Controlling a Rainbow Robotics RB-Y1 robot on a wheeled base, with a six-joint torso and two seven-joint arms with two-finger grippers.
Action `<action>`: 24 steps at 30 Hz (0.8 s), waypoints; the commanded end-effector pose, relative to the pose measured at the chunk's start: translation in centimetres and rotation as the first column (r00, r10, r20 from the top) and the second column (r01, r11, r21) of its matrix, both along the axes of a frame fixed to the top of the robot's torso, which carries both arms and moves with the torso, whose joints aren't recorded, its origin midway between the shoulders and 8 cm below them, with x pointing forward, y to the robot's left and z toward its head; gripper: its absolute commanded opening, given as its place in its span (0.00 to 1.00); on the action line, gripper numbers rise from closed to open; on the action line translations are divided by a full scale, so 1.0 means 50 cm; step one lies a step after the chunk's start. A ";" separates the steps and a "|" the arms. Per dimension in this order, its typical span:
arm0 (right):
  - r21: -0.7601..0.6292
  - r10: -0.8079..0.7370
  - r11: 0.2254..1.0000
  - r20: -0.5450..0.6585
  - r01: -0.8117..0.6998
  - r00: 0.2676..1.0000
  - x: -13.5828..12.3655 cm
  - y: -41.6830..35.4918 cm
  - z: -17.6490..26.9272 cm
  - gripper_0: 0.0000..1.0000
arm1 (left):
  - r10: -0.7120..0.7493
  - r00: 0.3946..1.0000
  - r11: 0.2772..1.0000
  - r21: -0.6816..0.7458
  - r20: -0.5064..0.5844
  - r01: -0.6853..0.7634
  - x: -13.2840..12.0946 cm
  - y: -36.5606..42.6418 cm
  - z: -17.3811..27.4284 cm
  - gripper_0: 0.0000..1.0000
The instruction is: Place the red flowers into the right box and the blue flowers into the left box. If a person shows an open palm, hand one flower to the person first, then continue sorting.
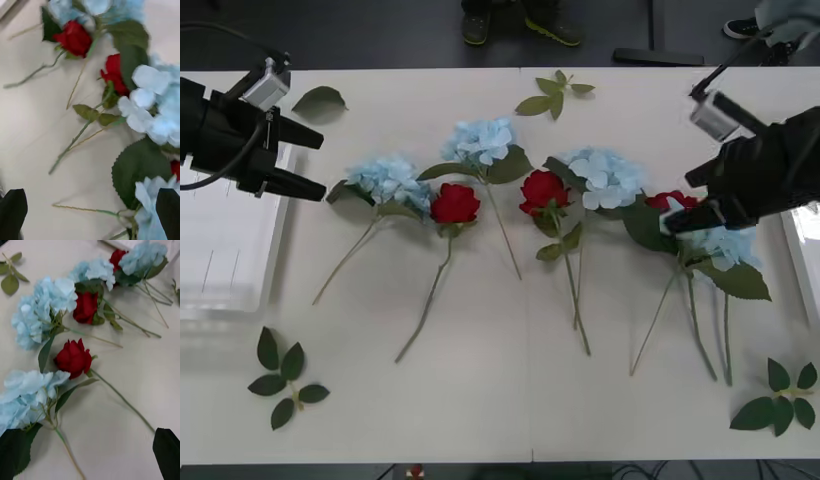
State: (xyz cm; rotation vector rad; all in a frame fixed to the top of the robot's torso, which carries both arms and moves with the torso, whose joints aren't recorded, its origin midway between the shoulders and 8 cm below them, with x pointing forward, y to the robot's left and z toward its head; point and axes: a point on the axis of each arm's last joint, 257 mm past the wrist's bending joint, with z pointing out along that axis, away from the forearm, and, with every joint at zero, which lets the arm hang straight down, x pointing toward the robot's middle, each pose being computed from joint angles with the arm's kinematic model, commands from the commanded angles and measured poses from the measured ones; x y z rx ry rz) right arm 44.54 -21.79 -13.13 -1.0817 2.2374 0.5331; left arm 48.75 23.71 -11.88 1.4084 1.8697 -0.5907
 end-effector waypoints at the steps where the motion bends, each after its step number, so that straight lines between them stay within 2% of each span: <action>1: -0.003 -0.200 0.980 -0.070 0.201 0.977 0.013 -0.065 0.055 1.00 | 0.202 0.973 0.979 0.043 -0.108 -0.199 0.017 0.058 0.031 1.00; 4: -0.020 -0.307 0.952 -0.119 0.307 0.944 0.015 -0.099 0.058 1.00 | 0.310 0.933 0.950 0.092 -0.182 -0.298 0.019 0.076 0.018 1.00; 11: -0.048 -0.455 0.889 -0.213 0.456 0.865 0.026 -0.177 0.014 1.00 | 0.537 0.806 0.843 0.195 -0.249 -0.502 0.048 0.098 -0.021 1.00; 19: -0.095 -0.637 0.755 -0.339 0.649 0.692 0.029 -0.342 -0.076 1.00 | 0.642 0.737 0.763 0.267 -0.213 -0.588 0.086 0.072 -0.088 1.00; 24: -0.152 -0.725 0.671 -0.338 0.726 0.600 0.026 -0.438 -0.112 1.00 | 0.671 0.718 0.735 0.295 -0.187 -0.610 0.100 0.059 -0.129 1.00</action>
